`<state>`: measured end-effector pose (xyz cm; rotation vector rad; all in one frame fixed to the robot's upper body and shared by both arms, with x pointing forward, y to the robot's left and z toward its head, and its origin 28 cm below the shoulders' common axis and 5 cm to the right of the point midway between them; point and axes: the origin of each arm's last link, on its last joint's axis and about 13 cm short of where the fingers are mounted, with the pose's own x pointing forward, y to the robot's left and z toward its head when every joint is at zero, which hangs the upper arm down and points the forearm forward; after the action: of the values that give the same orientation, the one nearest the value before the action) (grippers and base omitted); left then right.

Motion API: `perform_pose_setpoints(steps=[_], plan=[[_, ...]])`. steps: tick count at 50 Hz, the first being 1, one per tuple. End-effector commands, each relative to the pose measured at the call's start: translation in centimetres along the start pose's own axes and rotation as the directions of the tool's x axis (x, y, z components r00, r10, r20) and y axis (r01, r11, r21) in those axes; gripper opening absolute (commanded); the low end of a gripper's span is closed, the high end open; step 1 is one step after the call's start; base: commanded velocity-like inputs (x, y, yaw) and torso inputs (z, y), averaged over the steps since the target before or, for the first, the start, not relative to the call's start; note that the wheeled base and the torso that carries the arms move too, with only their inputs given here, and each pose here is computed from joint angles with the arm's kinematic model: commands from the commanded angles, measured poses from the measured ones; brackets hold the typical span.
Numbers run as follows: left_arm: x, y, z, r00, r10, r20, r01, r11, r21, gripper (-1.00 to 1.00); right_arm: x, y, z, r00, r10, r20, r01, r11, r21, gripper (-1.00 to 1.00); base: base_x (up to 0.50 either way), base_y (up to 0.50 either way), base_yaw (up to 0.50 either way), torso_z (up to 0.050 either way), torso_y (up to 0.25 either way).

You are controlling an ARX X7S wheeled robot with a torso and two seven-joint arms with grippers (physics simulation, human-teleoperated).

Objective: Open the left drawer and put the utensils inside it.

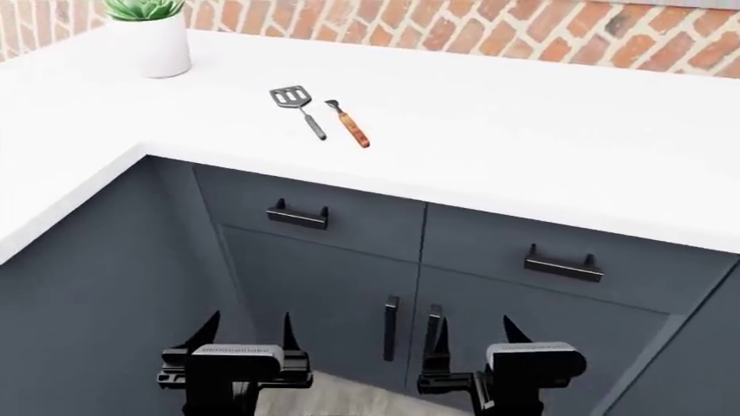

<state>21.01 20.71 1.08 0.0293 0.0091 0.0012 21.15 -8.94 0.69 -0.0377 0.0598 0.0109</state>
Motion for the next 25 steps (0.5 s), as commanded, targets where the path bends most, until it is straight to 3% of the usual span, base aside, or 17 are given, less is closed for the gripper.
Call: perform_pose_setpoints(steps=[1,3,4,6,8,9,10,12,13,15,16,18,21,22,23,24,25], plan=[[0.1,0.0,-0.1,1.0,0.001,-0.001,-0.001,1.0,0.0,1.0,0.0,0.0,0.5,1.0,0.009,0.01,-0.009,1.0,-0.02,1.0,0.0,0.0,0.5,0.05,0.0],[0.1,0.0,0.0,1.0,-0.006,-0.009,0.005,1.0,-0.01,1.0,-0.2,0.0,2.6,0.998,0.056,0.032,-0.054,0.997,-0.061,1.0,0.0,0.0,0.5,0.05,0.0],[0.1,-0.1,-0.1,0.999,-0.031,-0.042,0.028,0.998,-0.063,1.0,-0.4,0.0,4.6,0.994,0.1,0.041,-0.096,0.991,-0.093,1.0,0.0,0.0,0.5,0.05,0.0],[0.1,0.0,0.0,0.98,-0.142,-0.141,0.096,0.953,-0.289,1.0,-0.1,-0.4,8.6,0.99,0.131,0.047,-0.128,0.991,-0.048,1.0,0.04,0.01,0.38,0.05,0.0],[0.4,0.1,0.0,0.921,-0.312,-0.234,0.128,0.808,-0.576,1.0,0.0,-0.3,14.4,0.972,0.2,0.124,-0.19,0.978,-0.088,1.0,0.0,0.0,0.0,0.0,0.0],[0.4,0.1,0.2,0.906,-0.362,-0.22,0.147,0.756,-0.638,1.0,0.0,-0.4,15.0,0.986,0.157,0.063,-0.15,0.983,-0.105,1.0,0.0,0.0,0.0,0.0,0.0],[0.5,0.1,0.3,0.887,-0.41,-0.212,0.139,0.675,-0.724,1.0,-0.6,-0.4,17.0,0.982,0.169,0.085,-0.158,0.979,-0.128,1.0,0.0,0.0,0.0,0.0,0.0],[1.1,0.7,-0.2,0.886,-0.387,-0.254,-0.009,0.534,-0.845,1.0,-1.1,-0.4,19.8,0.987,0.146,0.064,-0.133,0.976,-0.17,1.0,0.0,0.0,0.0,0.0,0.0],[1.0,1.0,-0.3,0.881,-0.432,-0.192,0.001,0.408,-0.913,1.0,-1.2,-0.5,20.4,0.988,0.155,0.02,-0.149,0.972,-0.18,1.0,0.0,0.0,0.0,0.0,0.0],[0.8,1.1,-0.6,0.885,-0.418,-0.204,-0.032,0.384,-0.923,1.0,-0.7,-1.5,21.9,0.997,0.043,0.057,-0.031,0.981,-0.191,1.0,0.0,0.0,0.0,0.0,0.0],[0.4,0.9,-0.6,0.879,-0.449,-0.16,-0.005,0.328,-0.945,1.0,1.0,-3.0,24.1,0.997,-0.062,0.054,0.07,0.987,-0.146,1.0,0.0,0.0,0.0,0.0,0.0],[-0.2,0.5,-0.9,0.861,-0.493,-0.124,0.038,0.305,-0.952,1.0,1.7,-2.7,26.5,0.993,-0.105,0.063,0.113,0.983,-0.144,1.0,0.0,0.0,0.0,0.0,0.0],[-0.9,0.7,-1.4,0.814,-0.581,-0.01,0.06,0.101,-0.993,1.0,1.3,-2.1,30.7,0.983,-0.176,0.045,0.18,0.977,-0.113,1.0,0.0,0.0,0.0,0.0,0.0],[-1.0,0.9,-1.8,0.824,-0.566,-0.02,0.065,0.13,-0.989,1.0,0.8,-1.9,31.7,0.995,-0.096,0.007,0.096,0.987,-0.129,1.0,0.0,0.0,0.0,0.0,0.0],[-1.2,1.1,-2.1,0.819,-0.573,0.034,0.091,0.072,-0.993,1.0,0.2,-1.7,32.9,0.999,0.006,-0.034,-0.01,0.991,-0.133,1.0,0.0,0.0,0.0,0.0,0.0],[-1.4,1.2,-2.3,0.831,-0.556,0.037,0.089,0.067,-0.994,1.0,-0.5,-1.5,33.7,0.99,0.109,-0.093,-0.127,0.971,-0.203,1.0,0.0,0.0,0.0,0.0,0.0],[-1.5,1.3,-2.7,0.839,-0.542,0.048,0.068,0.017,-0.998,1.0,-0.1,-1.5,34.6,0.993,0.089,-0.081,-0.103,0.975,-0.197,1.0,0.0,0.0,0.0,0.0,0.0]])
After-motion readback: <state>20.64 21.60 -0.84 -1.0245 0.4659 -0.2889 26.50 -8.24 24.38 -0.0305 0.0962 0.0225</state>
